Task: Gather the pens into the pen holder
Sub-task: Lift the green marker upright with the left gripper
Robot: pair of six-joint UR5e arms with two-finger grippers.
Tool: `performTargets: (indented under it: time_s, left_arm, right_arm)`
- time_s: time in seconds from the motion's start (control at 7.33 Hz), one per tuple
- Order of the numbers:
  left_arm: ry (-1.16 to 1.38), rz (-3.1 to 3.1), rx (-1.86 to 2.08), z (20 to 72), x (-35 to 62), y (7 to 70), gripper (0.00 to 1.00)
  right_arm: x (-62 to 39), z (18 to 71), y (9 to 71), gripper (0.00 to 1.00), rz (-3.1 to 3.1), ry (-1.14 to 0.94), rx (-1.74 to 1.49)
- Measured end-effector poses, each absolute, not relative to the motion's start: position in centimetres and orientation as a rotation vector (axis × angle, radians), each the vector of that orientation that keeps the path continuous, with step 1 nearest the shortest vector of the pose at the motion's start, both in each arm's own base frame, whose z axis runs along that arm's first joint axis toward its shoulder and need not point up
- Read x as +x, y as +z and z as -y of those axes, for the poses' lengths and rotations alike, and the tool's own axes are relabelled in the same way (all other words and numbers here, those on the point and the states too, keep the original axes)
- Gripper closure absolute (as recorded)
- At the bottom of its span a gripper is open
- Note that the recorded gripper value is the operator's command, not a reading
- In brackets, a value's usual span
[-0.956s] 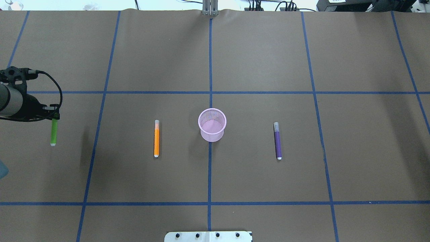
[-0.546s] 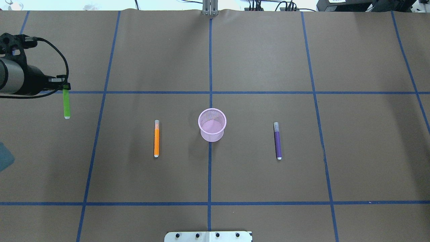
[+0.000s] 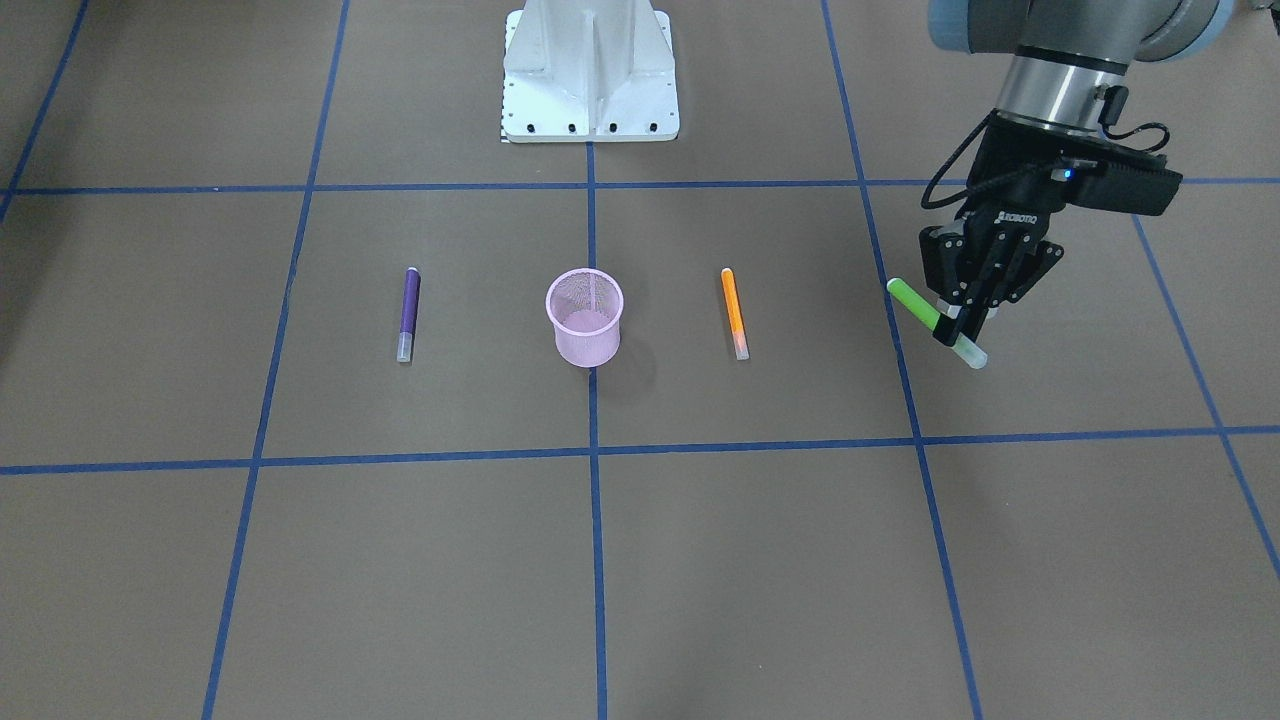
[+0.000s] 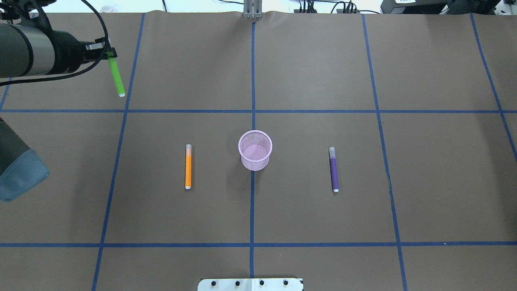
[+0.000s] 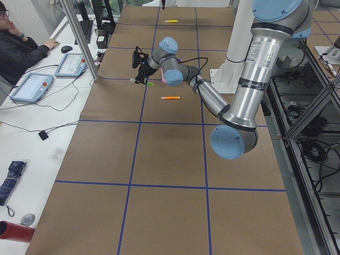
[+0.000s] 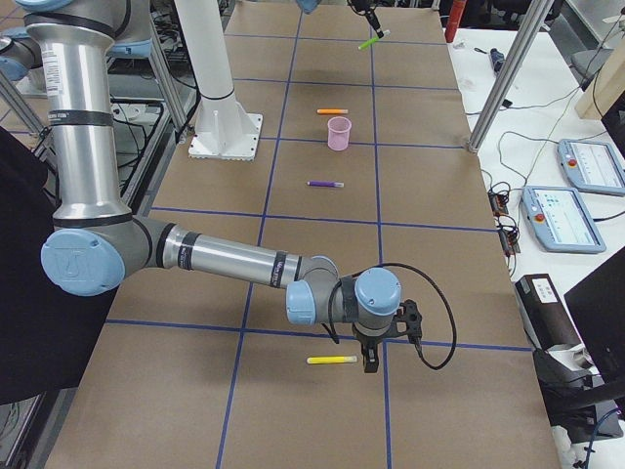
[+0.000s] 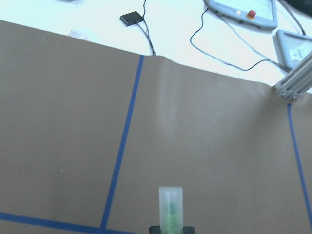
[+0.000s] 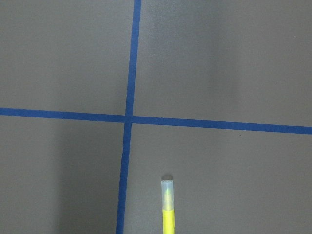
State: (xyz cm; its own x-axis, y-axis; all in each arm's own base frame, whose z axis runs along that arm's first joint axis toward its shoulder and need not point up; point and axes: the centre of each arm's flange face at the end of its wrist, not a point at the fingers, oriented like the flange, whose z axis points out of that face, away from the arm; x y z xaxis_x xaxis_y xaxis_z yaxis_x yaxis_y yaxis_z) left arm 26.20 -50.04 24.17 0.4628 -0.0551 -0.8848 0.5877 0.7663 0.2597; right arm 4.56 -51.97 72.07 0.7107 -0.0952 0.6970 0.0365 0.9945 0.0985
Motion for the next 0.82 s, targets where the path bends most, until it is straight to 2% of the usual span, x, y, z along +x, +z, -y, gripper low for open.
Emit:
performTargets:
  time_s: [0.82]
  left_arm:
    - [-0.43, -1.066, 0.769, 46.8, 43.1, 14.1, 1.0]
  right_arm:
    - [1.4, 51.8, 74.7, 0.03, 0.78, -0.105, 0.012]
